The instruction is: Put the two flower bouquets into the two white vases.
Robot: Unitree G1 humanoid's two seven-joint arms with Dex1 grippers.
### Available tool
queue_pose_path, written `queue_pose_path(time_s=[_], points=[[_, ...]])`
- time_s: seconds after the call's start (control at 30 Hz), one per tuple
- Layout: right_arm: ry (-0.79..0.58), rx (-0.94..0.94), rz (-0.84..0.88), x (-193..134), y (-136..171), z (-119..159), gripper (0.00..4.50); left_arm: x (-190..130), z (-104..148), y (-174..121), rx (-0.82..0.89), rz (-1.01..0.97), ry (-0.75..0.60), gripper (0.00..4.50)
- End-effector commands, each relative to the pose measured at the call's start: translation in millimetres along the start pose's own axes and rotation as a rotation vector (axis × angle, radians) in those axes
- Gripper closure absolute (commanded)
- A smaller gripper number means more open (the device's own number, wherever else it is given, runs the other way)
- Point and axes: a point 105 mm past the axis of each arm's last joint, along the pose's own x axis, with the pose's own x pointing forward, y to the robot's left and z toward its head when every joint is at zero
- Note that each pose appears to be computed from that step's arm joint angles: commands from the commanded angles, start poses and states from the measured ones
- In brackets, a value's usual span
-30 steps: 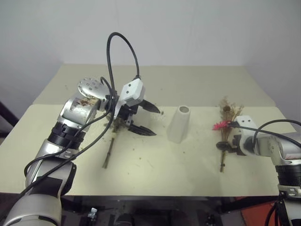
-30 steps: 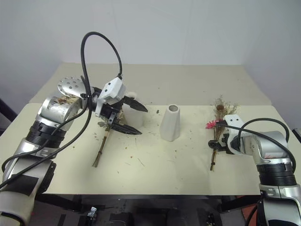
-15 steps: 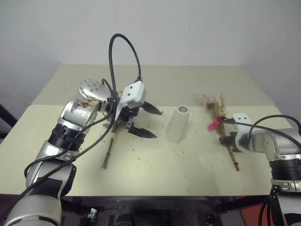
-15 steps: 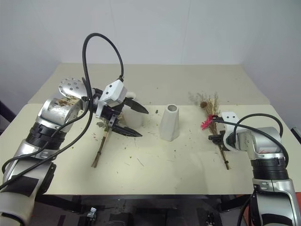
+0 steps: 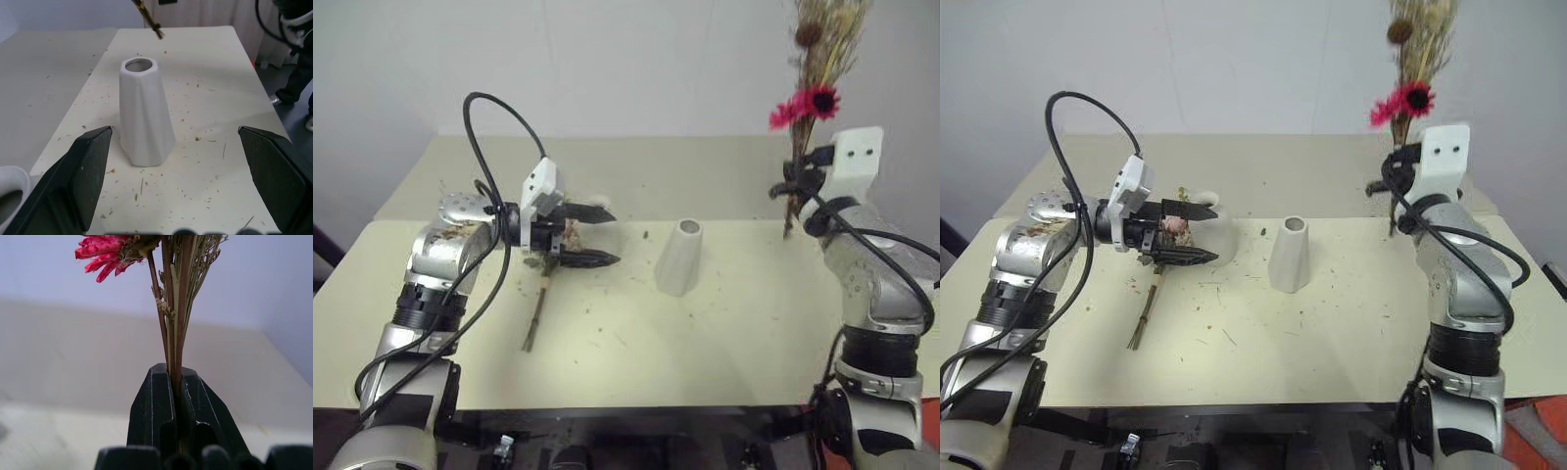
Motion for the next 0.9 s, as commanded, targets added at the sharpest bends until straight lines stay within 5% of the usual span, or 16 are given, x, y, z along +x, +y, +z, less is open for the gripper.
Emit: queue_pose_path(time_s=[0.03, 0.27, 0.9], points=[[-0.283, 0.206, 0.069, -3.8, 0.9, 53.6, 4.47, -6.6, 4.2, -1.5, 0.041, 0.024, 0.001, 0.0], [-0.472, 0.401, 0.28, -6.4, 41.1, 83.8, 4.47, -10.3, 3.5, -4.6, 0.028, 0.03, -0.017, 0.0], [-0.391, 0.412, 0.473, -16.3, 87.0, 43.4, 4.47, -18.5, -2.4, -3.5, -0.005, 0.068, -0.013, 0.0]])
